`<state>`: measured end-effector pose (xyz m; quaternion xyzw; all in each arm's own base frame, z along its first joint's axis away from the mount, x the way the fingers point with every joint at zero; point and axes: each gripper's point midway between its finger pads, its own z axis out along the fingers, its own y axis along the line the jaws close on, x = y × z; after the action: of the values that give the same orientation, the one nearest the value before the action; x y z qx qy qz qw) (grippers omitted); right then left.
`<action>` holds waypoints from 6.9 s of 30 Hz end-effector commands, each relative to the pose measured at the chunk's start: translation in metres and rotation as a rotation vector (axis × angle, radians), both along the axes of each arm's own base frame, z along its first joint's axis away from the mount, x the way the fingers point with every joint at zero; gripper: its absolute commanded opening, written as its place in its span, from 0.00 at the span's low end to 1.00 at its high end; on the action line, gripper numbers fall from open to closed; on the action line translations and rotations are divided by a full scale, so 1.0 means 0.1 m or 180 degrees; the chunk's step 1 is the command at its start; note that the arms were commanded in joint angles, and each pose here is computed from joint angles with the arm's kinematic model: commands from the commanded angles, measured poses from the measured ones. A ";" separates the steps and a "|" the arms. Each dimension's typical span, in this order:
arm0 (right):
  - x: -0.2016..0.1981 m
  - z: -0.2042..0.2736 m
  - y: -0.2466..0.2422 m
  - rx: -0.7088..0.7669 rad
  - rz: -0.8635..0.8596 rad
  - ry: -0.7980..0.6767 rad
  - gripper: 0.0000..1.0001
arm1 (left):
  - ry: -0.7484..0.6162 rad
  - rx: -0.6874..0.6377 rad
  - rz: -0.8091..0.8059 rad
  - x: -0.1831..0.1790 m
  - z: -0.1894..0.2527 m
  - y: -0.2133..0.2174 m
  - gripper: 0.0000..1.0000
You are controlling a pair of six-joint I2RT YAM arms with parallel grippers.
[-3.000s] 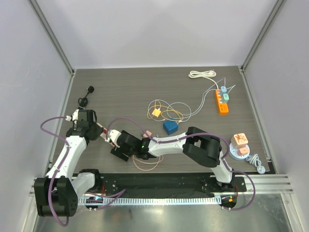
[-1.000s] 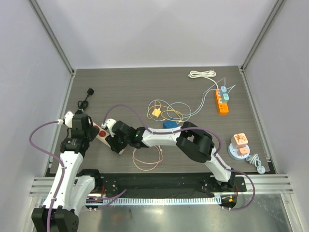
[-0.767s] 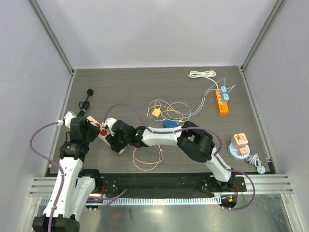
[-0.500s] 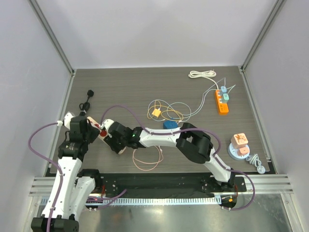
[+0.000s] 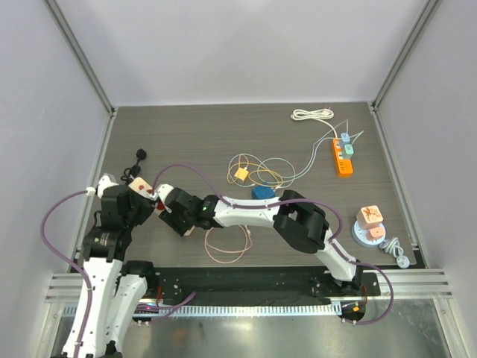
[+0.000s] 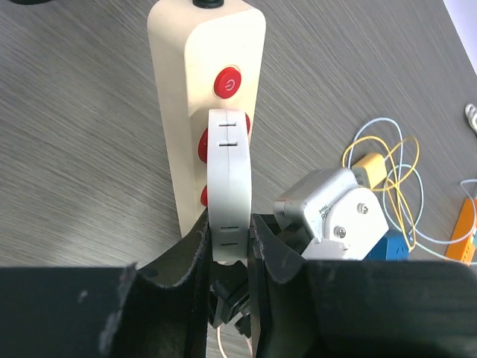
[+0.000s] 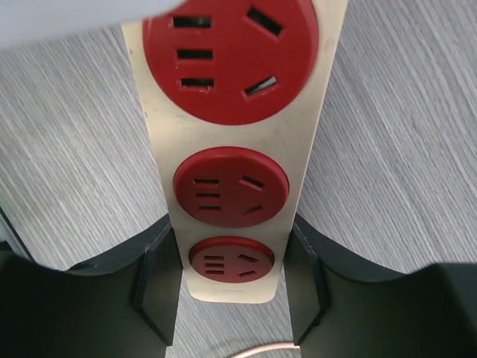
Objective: Pull the plug off the socket
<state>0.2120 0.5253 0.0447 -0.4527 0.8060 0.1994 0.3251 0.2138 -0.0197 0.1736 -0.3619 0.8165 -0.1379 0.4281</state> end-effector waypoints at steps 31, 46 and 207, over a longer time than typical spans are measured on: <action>-0.22 0.41 -0.48 0.0941 0.0754 0.1489 0.92 | -0.0173 -0.0266 -0.1062 0.16 0.00 -0.54 0.00; 0.00 0.78 -0.06 0.1638 0.0908 0.1886 0.74 | -0.0473 -0.0362 -0.1248 0.04 0.24 -0.64 0.00; 0.69 1.15 -5.43 0.1842 -0.4680 0.0670 1.00 | -0.0601 0.1455 -0.4024 -0.23 -0.72 -5.40 0.93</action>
<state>0.2736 -0.0202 0.1318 0.3482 0.8468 0.1639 0.3671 0.1806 -0.5589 0.0973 0.3018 0.8390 -0.2383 0.3849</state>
